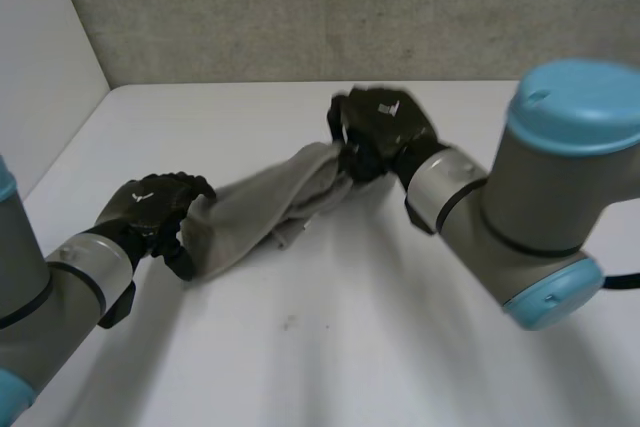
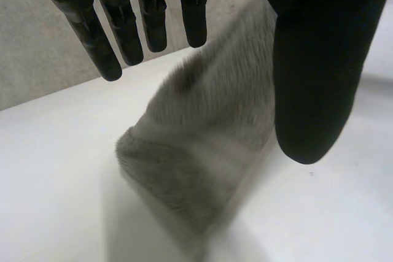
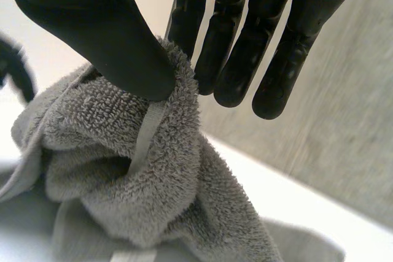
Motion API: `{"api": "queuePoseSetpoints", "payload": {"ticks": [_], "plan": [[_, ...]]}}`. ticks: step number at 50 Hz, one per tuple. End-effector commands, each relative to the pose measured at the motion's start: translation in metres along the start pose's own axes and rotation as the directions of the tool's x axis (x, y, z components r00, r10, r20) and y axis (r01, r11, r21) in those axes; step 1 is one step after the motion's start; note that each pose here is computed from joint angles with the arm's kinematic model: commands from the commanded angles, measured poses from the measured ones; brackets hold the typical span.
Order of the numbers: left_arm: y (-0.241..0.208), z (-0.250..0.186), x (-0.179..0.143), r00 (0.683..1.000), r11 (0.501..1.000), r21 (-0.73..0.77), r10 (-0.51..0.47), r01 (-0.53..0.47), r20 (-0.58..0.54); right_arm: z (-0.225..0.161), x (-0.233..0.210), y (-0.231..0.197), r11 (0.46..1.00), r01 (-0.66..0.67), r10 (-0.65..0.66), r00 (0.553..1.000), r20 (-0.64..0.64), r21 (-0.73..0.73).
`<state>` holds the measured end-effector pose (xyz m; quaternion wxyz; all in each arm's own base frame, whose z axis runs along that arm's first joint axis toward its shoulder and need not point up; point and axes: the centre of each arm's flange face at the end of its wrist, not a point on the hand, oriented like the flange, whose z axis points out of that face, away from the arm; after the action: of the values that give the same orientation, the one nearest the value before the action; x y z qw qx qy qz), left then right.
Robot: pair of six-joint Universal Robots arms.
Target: Fold the laundry
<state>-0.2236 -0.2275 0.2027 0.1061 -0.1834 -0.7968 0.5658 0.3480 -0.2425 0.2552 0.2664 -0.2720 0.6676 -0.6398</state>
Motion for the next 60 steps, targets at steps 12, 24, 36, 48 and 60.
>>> {"api": "queuePoseSetpoints", "payload": {"ticks": [12, 24, 36, 48, 60], "plan": [[0.036, 0.013, 0.014, 0.998, 0.995, -0.092, -0.042, 0.038, -0.040, -0.017, -0.003, -0.044, 0.992, -0.070, 0.069, 0.998, 0.011, 0.107], [0.023, 0.017, 0.055, 0.968, 0.981, -0.047, -0.192, 0.187, -0.161, -0.027, -0.006, -0.054, 0.991, -0.067, 0.066, 0.998, 0.013, 0.114], [0.031, 0.055, 0.082, 0.967, 0.985, -0.025, -0.173, 0.171, -0.185, -0.039, -0.008, -0.047, 0.994, -0.082, 0.081, 0.997, 0.014, 0.072], [-0.003, 0.040, 0.079, 0.971, 0.981, 0.072, -0.162, 0.177, -0.178, -0.038, 0.026, -0.043, 0.998, -0.036, 0.039, 0.996, -0.075, 0.046], [-0.028, 0.007, 0.046, 0.979, 0.980, 0.093, -0.162, 0.174, -0.125, -0.048, 0.058, -0.011, 0.983, 0.069, -0.083, 0.994, -0.074, -0.172]]}}
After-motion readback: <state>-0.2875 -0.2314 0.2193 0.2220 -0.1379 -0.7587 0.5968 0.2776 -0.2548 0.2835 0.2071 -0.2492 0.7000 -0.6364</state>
